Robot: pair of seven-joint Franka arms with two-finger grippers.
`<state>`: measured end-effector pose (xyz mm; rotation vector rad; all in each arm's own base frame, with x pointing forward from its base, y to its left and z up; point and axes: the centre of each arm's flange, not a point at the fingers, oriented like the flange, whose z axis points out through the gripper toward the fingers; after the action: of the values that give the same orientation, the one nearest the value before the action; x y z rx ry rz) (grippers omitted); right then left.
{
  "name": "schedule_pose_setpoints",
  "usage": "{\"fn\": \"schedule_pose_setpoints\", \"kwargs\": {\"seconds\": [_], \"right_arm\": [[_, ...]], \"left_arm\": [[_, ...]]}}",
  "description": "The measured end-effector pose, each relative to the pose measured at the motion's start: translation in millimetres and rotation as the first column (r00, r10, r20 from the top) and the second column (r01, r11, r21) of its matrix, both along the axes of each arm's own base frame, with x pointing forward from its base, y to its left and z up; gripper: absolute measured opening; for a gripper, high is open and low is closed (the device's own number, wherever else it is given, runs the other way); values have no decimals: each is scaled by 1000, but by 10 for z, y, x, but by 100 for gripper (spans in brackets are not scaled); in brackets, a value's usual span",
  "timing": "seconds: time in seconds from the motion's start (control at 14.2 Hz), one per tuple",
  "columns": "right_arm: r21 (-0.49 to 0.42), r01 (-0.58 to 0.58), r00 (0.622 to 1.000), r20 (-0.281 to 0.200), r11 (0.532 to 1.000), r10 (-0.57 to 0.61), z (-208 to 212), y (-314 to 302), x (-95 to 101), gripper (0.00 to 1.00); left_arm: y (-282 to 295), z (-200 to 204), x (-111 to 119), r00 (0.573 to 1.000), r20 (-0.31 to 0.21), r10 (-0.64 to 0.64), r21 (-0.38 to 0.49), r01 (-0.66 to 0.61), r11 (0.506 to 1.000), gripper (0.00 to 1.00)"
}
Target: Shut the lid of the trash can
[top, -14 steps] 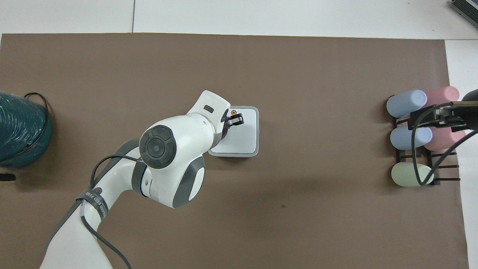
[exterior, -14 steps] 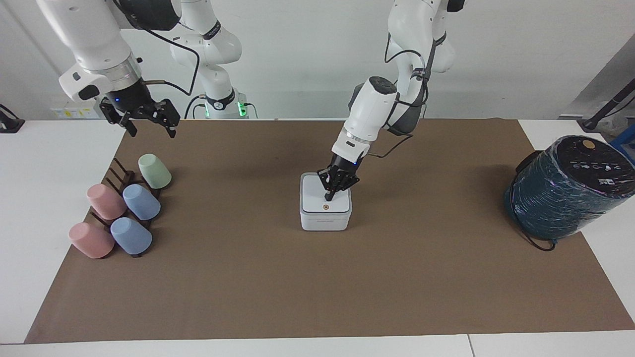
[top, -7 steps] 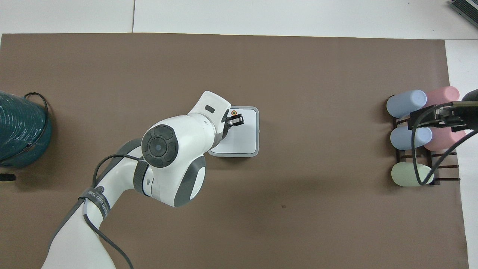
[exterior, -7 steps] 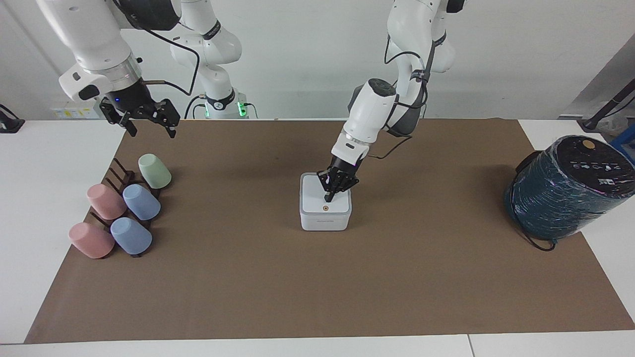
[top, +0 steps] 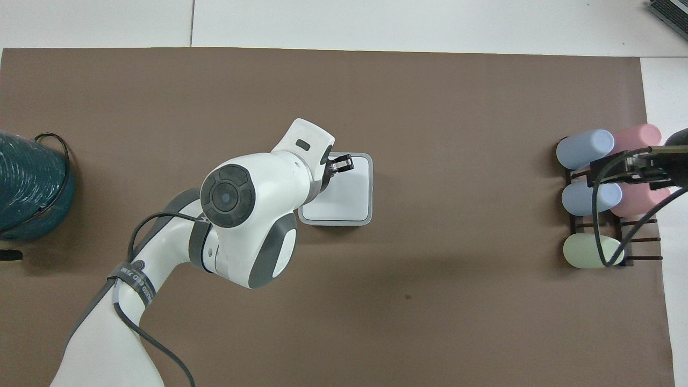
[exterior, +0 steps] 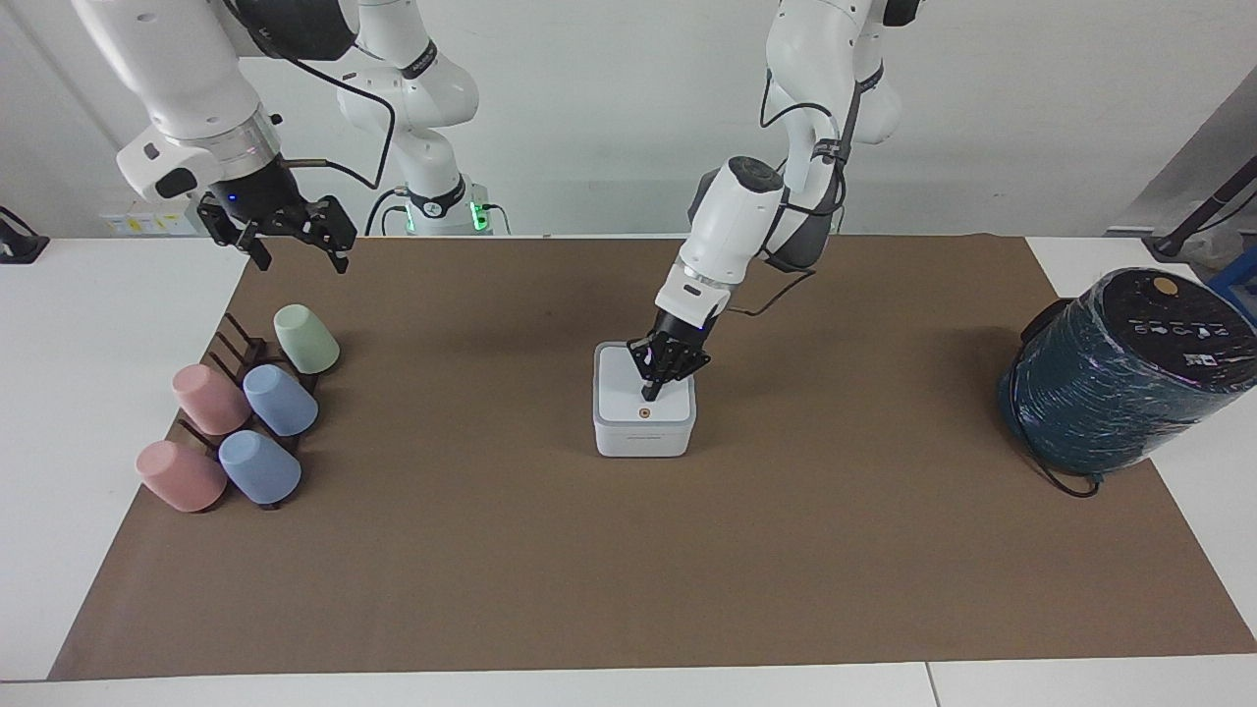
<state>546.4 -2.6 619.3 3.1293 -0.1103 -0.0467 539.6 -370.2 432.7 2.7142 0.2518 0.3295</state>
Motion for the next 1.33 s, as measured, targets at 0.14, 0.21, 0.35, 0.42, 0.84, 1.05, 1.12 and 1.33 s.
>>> {"fn": "schedule_pose_setpoints", "kwargs": {"seconds": [0.14,0.21,0.35,0.42,0.84,1.05,1.12,1.33], "right_arm": [[0,0,1000,0,1000,0,0,0,0,100],[0,0,1000,0,1000,0,0,0,0,100],[0,0,1000,0,1000,0,0,0,0,100],[0,0,1000,0,1000,0,0,0,0,100],[0,0,1000,0,1000,0,0,0,0,100],[0,0,1000,0,1000,0,0,0,0,100],[0,0,1000,0,1000,0,0,0,0,100],[0,0,1000,0,1000,0,0,0,0,100]], "left_arm": [[183,231,163,998,-55,10,18,-9,1000,5],[302,361,240,997,-78,18,24,-16,1000,5],[559,640,377,993,-115,34,41,-30,999,8],[714,776,446,991,-123,45,60,-37,998,10],[2013,1575,574,990,-140,8,131,10,991,11],[2728,1857,441,988,-153,-29,172,56,983,16],[2876,1891,406,987,-160,-32,213,66,975,17],[3024,1876,339,979,-197,-51,320,113,941,26]]}}
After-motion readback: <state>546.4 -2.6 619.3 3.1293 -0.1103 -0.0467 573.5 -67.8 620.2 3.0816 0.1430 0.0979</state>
